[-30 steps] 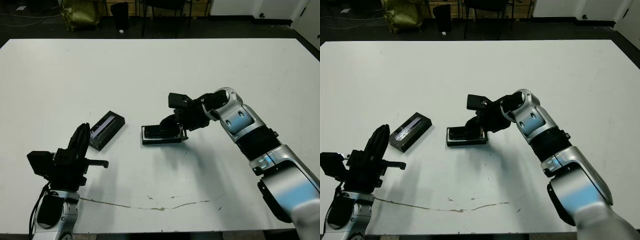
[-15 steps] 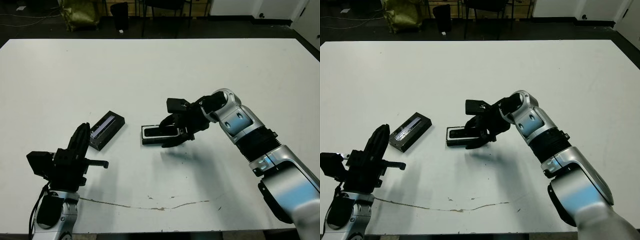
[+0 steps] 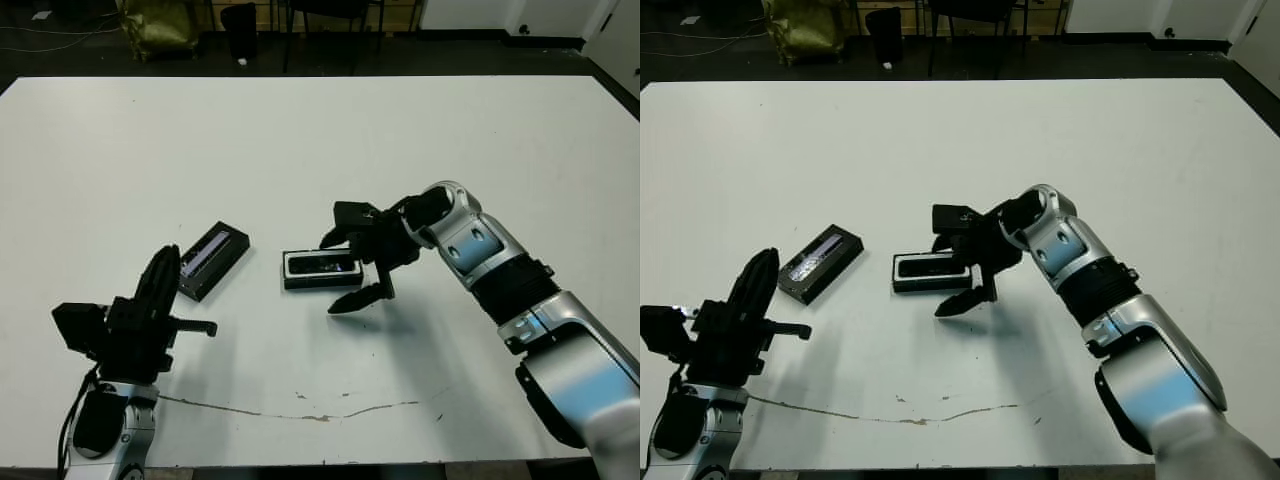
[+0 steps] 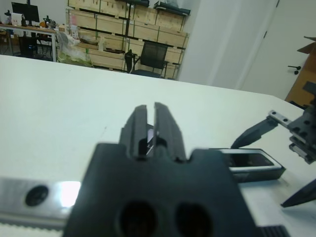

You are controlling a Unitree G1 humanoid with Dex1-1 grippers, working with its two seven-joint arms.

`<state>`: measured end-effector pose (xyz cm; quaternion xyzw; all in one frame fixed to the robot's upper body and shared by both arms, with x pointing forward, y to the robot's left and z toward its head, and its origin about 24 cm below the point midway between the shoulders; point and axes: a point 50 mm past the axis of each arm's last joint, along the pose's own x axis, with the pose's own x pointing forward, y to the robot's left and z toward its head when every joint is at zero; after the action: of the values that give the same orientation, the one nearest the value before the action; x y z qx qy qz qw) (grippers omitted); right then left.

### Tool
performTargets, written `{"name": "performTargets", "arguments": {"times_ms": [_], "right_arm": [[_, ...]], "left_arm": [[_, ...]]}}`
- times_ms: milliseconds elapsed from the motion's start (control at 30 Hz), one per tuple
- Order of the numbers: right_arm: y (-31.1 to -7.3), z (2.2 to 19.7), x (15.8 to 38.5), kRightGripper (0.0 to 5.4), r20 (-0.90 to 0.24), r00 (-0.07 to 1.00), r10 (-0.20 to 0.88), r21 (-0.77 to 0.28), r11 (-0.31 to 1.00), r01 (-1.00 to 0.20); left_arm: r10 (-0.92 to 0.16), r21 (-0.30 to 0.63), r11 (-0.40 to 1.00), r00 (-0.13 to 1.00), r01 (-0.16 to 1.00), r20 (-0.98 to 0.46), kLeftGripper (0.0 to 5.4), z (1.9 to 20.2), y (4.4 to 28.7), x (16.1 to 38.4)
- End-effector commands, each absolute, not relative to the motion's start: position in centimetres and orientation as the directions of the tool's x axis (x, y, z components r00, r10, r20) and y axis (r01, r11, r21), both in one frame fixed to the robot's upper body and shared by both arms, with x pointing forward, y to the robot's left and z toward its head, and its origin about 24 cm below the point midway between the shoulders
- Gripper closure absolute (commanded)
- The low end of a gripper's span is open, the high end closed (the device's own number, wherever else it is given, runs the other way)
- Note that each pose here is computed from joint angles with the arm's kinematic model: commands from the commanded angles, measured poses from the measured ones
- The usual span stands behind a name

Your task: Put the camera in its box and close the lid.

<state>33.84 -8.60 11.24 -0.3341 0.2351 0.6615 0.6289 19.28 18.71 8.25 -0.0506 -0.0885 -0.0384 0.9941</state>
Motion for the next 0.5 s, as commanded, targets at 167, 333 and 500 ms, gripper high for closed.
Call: {"name": "performTargets", "arguments": {"times_ms": [167, 333, 500], "right_arm": [[-8.9, 13.1, 33.9, 0.01, -0.672, 0.056, 0.738, -0.151, -0.062, -0.987], [-9.3, 15.7, 33.6, 0.01, -0.554, 0.046, 0.831, -0.148, -0.044, -0.988], [-10.6, 18.4, 33.0, 0.01, -0.394, 0.123, 0.911, -0.181, 0.055, -0.982]], "left_arm": [[-0.069, -0.085, 0.993, 0.986, 0.083, 0.150, 5.40, 7.8, 18.9, 19.1], [-0.066, -0.080, 0.994, 0.987, 0.078, 0.147, 5.40, 7.7, 18.9, 19.1], [-0.071, -0.095, 0.992, 0.986, 0.086, 0.152, 5.40, 7.7, 18.8, 19.2]]}}
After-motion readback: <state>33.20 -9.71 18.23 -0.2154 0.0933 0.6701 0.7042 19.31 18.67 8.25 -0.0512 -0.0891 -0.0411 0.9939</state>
